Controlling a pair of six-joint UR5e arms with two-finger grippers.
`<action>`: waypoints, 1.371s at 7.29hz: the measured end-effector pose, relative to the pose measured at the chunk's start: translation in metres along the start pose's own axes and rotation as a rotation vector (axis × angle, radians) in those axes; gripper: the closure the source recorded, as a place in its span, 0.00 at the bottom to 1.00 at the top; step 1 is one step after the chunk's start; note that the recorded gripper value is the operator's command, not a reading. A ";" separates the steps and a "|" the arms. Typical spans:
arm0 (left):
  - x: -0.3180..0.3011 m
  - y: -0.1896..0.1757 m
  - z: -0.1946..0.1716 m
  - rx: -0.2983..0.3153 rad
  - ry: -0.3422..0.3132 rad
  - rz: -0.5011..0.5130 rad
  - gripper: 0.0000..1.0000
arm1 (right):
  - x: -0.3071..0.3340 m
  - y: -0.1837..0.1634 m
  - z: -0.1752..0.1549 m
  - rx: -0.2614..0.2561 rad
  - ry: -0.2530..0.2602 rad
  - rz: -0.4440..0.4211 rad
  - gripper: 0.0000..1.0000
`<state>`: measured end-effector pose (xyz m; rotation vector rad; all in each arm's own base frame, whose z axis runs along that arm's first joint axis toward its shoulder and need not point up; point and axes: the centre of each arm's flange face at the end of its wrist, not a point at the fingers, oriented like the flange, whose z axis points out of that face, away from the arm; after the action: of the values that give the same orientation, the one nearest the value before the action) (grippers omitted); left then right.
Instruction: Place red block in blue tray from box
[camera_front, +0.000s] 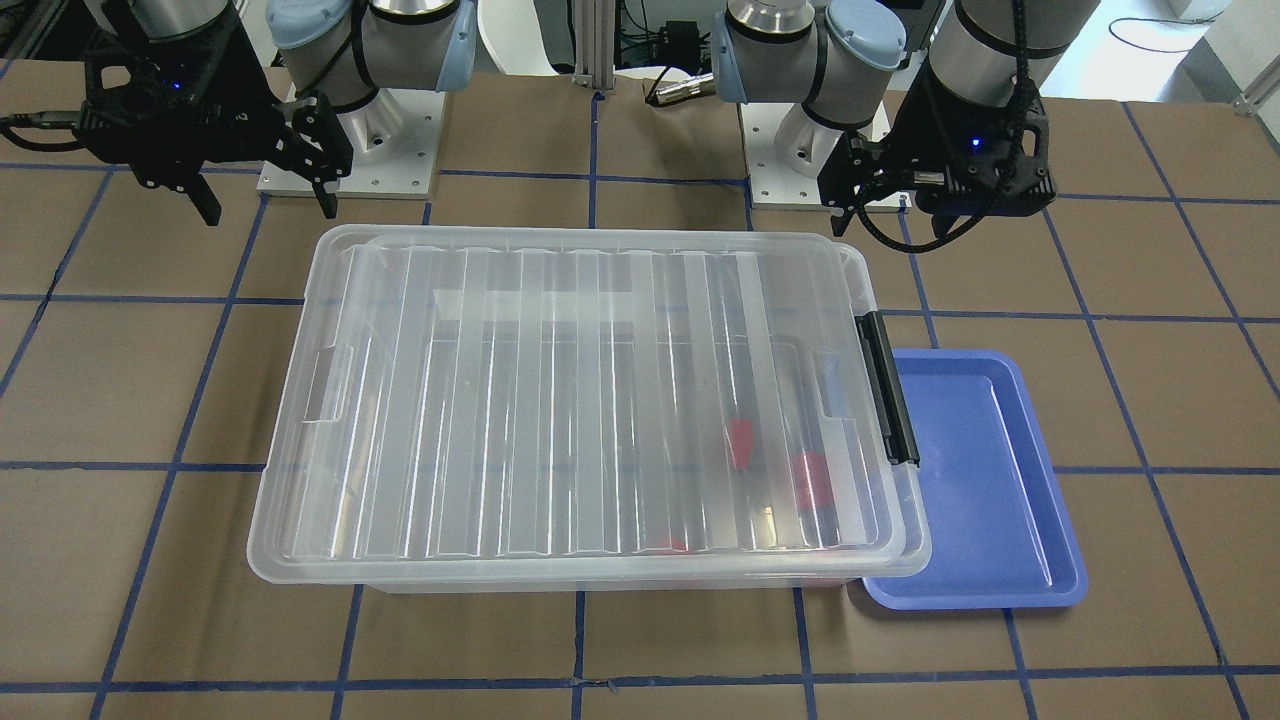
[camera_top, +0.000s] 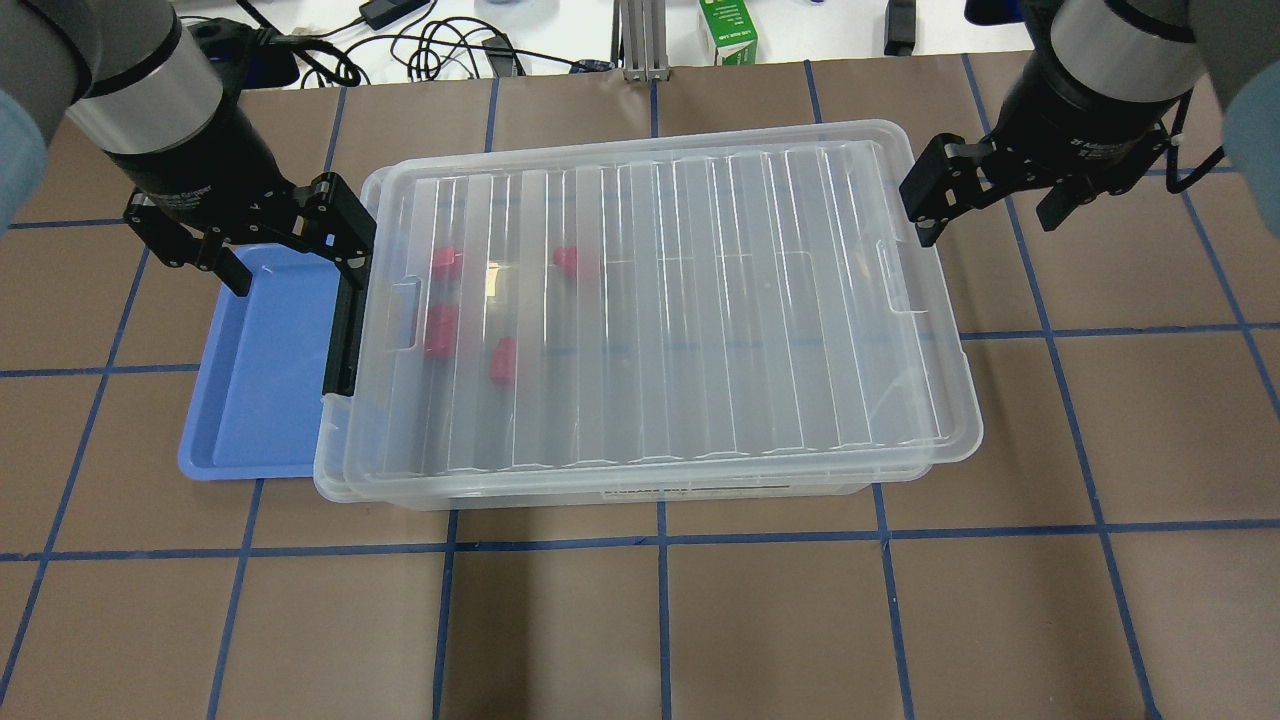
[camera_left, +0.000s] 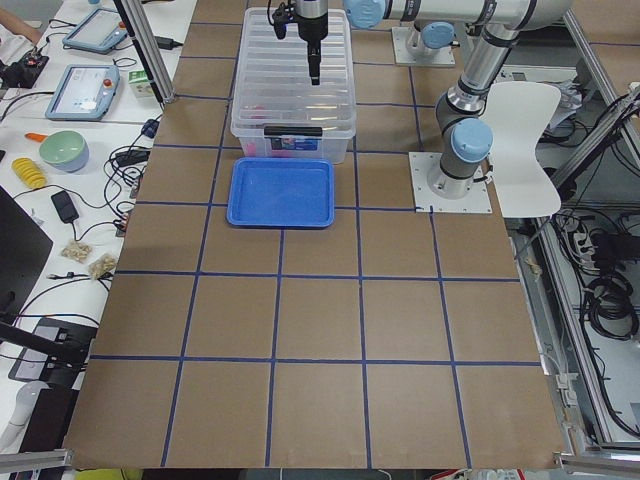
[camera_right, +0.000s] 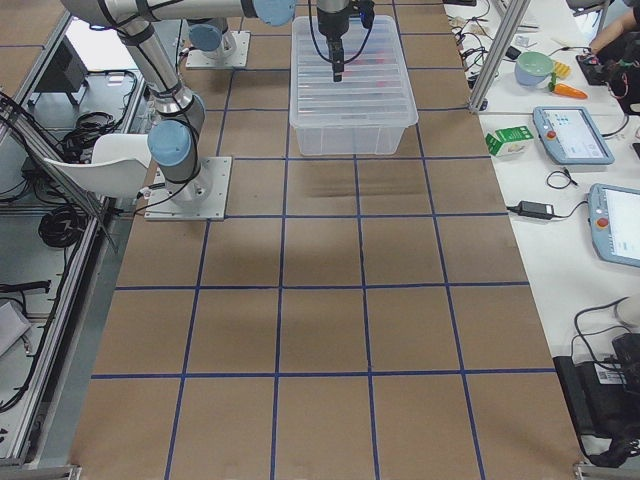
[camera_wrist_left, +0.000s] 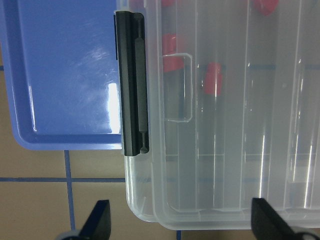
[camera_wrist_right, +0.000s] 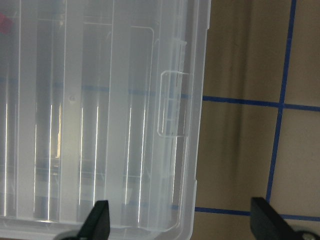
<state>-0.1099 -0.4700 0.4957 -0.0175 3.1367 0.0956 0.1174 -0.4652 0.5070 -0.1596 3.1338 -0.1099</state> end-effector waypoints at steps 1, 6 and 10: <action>0.000 0.000 0.000 0.000 0.000 0.000 0.00 | 0.005 -0.015 0.019 -0.008 0.002 0.005 0.00; -0.001 0.000 0.000 0.000 0.000 -0.001 0.00 | 0.036 -0.081 0.131 -0.023 0.003 0.033 0.00; -0.001 0.000 0.000 0.000 0.000 -0.001 0.00 | 0.054 -0.076 0.168 -0.029 0.002 0.047 0.00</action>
<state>-0.1090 -0.4702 0.4957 -0.0197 3.1363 0.0957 0.0724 -0.5575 0.3443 -0.0857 3.1397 -0.0651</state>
